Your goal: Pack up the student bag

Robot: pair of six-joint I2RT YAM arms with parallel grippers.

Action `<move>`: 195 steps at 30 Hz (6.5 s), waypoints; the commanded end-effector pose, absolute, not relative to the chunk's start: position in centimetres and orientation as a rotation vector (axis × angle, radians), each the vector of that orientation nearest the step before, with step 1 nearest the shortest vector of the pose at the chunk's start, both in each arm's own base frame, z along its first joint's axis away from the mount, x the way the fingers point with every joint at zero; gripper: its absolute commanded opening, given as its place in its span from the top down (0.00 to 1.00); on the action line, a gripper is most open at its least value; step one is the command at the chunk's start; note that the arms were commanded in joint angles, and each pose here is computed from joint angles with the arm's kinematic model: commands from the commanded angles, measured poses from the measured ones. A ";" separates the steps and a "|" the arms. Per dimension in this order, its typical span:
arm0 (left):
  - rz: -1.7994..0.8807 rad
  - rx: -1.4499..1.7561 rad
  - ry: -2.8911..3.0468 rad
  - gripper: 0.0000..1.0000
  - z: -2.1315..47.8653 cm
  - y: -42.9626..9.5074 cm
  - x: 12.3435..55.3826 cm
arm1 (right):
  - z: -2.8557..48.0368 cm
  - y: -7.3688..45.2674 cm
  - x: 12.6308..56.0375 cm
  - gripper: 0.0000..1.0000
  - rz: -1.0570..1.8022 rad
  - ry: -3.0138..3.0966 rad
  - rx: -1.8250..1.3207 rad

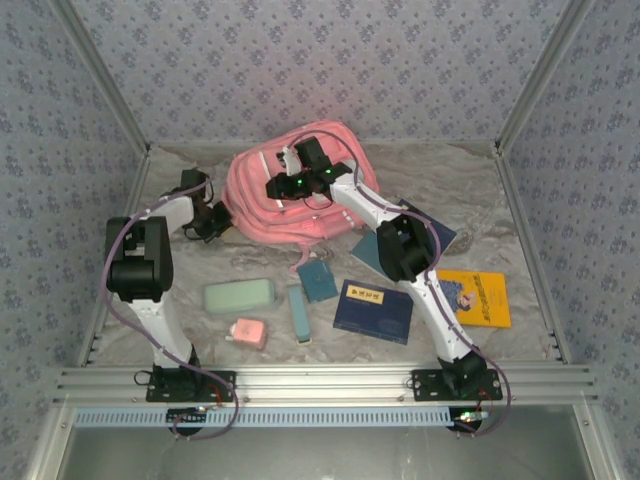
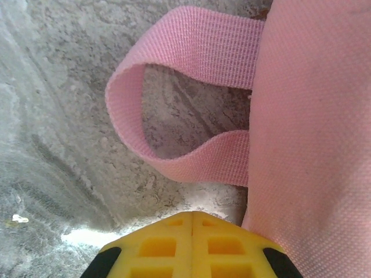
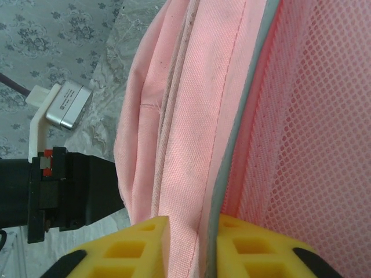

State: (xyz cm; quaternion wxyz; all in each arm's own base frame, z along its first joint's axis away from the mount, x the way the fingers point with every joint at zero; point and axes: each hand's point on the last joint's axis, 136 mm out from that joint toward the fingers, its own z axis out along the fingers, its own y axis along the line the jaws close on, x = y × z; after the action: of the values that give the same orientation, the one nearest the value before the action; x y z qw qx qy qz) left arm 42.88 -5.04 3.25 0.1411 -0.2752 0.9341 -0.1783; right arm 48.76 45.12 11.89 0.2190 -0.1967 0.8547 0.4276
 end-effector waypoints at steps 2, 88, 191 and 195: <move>-0.532 -0.754 2.709 0.99 3.6 -5.8 43.2 | 14.8 45.8 47.6 0.77 1.138 2.316 -0.633; -0.163 0.184 2.413 0.50 17.9 -12.3 42.3 | 35.4 36.3 53.0 1.00 1.953 1.966 -0.061; -0.772 0.102 2.606 1.00 14.6 -21.7 34.4 | 9.1 16.4 46.7 0.79 0.333 2.622 0.178; -0.753 0.132 2.613 1.00 14.2 -22.5 35.0 | 13.9 18.0 45.7 0.66 0.335 2.536 0.118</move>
State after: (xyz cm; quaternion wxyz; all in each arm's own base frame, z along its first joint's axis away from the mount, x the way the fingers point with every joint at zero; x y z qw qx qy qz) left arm 33.31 -21.41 12.13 0.1761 0.0332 0.9494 -0.2578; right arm 46.94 17.05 9.99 0.2591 0.0659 0.9534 0.1398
